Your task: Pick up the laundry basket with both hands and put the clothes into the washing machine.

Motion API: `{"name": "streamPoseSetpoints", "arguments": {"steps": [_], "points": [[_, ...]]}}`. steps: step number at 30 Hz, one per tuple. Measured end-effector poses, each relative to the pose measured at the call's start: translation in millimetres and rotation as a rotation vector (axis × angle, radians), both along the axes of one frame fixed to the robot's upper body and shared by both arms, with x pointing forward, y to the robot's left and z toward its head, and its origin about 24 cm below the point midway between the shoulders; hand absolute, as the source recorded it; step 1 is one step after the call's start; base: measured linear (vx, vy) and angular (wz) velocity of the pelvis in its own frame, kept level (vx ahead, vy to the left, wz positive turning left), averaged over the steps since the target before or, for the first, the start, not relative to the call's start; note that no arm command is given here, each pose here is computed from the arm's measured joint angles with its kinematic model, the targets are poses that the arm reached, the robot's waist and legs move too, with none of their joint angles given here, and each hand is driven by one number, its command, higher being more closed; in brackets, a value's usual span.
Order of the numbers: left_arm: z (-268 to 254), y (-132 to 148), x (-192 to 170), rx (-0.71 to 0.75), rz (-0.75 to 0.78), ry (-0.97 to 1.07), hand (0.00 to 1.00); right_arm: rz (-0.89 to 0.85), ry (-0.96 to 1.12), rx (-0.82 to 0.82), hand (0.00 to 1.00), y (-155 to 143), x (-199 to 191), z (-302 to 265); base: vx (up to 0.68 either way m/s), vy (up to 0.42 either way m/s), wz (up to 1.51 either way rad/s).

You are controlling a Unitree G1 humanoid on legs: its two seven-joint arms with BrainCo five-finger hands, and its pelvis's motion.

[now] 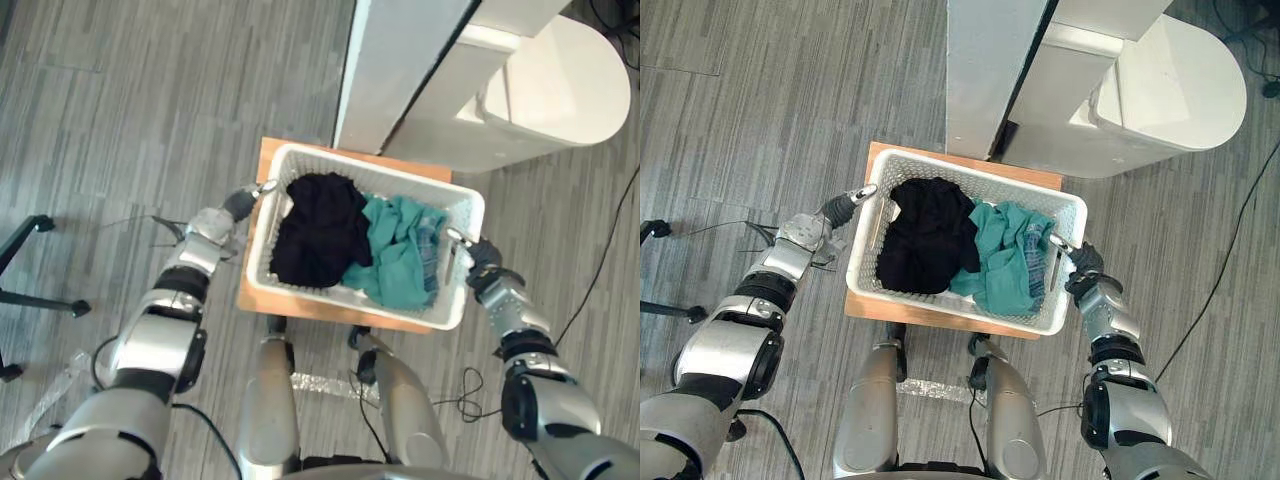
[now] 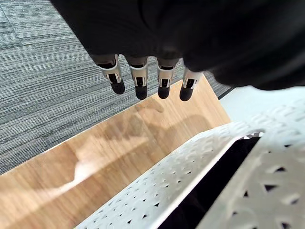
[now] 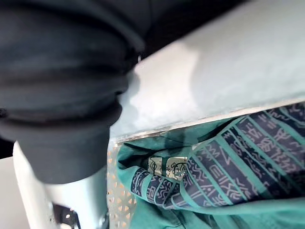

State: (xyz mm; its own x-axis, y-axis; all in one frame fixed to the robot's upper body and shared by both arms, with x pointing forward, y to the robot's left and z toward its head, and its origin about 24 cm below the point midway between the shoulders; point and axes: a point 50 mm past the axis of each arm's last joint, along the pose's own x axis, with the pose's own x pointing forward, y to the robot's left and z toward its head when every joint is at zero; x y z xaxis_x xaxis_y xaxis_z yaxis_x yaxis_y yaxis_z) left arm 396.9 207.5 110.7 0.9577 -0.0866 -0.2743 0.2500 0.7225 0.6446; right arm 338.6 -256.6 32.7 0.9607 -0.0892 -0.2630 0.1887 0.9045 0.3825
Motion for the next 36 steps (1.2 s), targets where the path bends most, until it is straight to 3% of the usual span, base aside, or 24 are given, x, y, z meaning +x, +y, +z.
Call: {"name": "streamPoseSetpoints", "arguments": {"steps": [7, 12, 18, 24, 31, 36], "points": [[23, -21, -6, 0.287, -0.224, -0.084, 0.00, -0.017, 0.032, -0.103, 0.00, -21, -11, -3, 0.01, 0.005, 0.00], [54, -40, -26, 0.353, -0.371, -0.255, 0.00, -0.045, -0.019, -0.148, 0.00, -32, -18, 2, 0.00, 0.032, 0.01], [65, -37, -53, 0.321, -0.496, -0.270, 0.00, -0.082, 0.009, -0.137, 0.00, -44, -36, -12, 0.03, -0.012, 0.04], [45, -29, -61, 0.301, -0.505, -0.210, 0.00, -0.078, 0.011, -0.140, 0.00, -45, -38, -13, 0.01, -0.005, -0.03], [0, -15, -81, 0.286, -0.505, -0.064, 0.00, 0.077, -0.065, -0.296, 0.00, -27, -40, 10, 0.01, -0.019, -0.09], [-1, -11, -86, 0.294, -0.516, -0.052, 0.00, 0.117, -0.089, -0.289, 0.00, -23, -48, 13, 0.01, -0.007, -0.01]]}}
